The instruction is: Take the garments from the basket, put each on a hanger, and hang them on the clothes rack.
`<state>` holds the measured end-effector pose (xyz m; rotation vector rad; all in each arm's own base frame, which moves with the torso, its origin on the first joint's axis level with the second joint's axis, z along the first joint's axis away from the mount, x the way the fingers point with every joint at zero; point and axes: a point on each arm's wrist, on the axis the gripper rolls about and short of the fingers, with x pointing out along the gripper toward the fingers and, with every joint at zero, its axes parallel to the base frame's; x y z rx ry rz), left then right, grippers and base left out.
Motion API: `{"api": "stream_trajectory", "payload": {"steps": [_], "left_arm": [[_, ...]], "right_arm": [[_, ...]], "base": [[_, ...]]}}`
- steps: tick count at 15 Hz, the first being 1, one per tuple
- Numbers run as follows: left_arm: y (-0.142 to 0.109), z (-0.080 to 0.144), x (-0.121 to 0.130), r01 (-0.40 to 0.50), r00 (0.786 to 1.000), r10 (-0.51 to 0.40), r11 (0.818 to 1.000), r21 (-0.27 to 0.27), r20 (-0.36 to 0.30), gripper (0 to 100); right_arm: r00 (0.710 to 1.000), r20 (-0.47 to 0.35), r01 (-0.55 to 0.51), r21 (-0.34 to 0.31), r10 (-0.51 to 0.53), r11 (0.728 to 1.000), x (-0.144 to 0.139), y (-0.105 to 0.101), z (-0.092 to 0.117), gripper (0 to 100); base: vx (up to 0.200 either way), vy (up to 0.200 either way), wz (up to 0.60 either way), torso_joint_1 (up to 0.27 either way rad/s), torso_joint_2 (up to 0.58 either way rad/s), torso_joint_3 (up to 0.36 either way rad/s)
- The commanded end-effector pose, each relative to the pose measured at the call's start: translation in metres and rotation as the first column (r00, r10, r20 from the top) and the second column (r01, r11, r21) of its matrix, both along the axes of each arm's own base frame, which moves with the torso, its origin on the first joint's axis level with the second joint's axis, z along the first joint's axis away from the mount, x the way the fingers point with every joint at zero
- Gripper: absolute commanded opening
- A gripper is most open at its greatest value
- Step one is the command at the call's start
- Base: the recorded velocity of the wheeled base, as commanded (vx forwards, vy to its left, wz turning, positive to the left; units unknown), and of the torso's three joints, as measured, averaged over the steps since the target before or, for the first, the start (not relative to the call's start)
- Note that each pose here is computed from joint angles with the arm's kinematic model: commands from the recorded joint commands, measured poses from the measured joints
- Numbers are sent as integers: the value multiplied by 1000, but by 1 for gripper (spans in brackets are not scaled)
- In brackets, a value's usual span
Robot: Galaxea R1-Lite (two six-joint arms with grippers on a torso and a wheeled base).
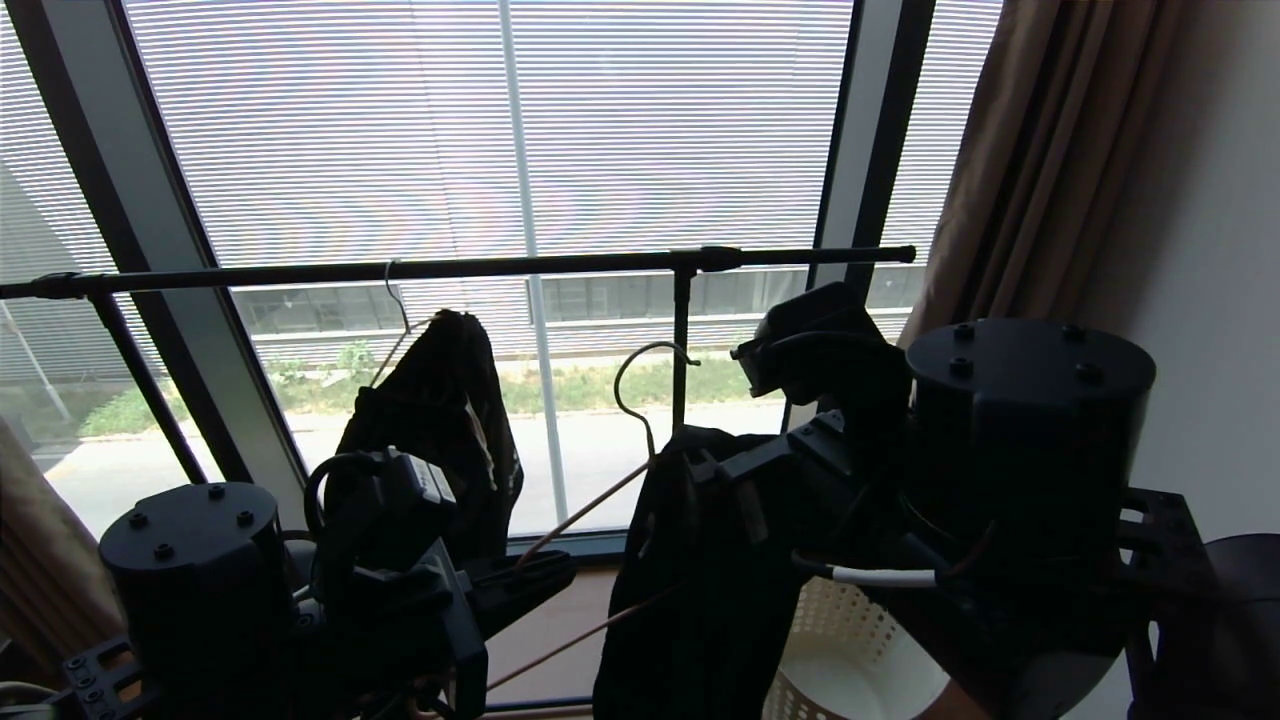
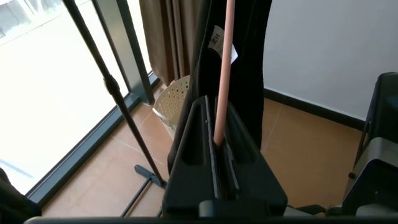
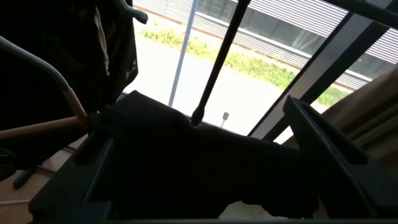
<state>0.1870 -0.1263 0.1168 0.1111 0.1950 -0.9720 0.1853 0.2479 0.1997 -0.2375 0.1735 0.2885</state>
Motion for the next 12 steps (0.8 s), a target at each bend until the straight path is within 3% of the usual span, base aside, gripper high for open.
{"api": "stream_trajectory", "payload": {"steps": [1,12], "left_arm": [[0,-1,0,0,1000,0,1000,2,-3,0],[0,-3,10,-51,999,51,999,1,12,0]], "right_arm": [[1000,6,-1,7,1,1000,-1,-1,3,100],[1000,12,-29,-19,29,999,-10,-2,6,100]], "base": [[0,0,0,0,0,0],[0,0,0,0,0,0]]}}
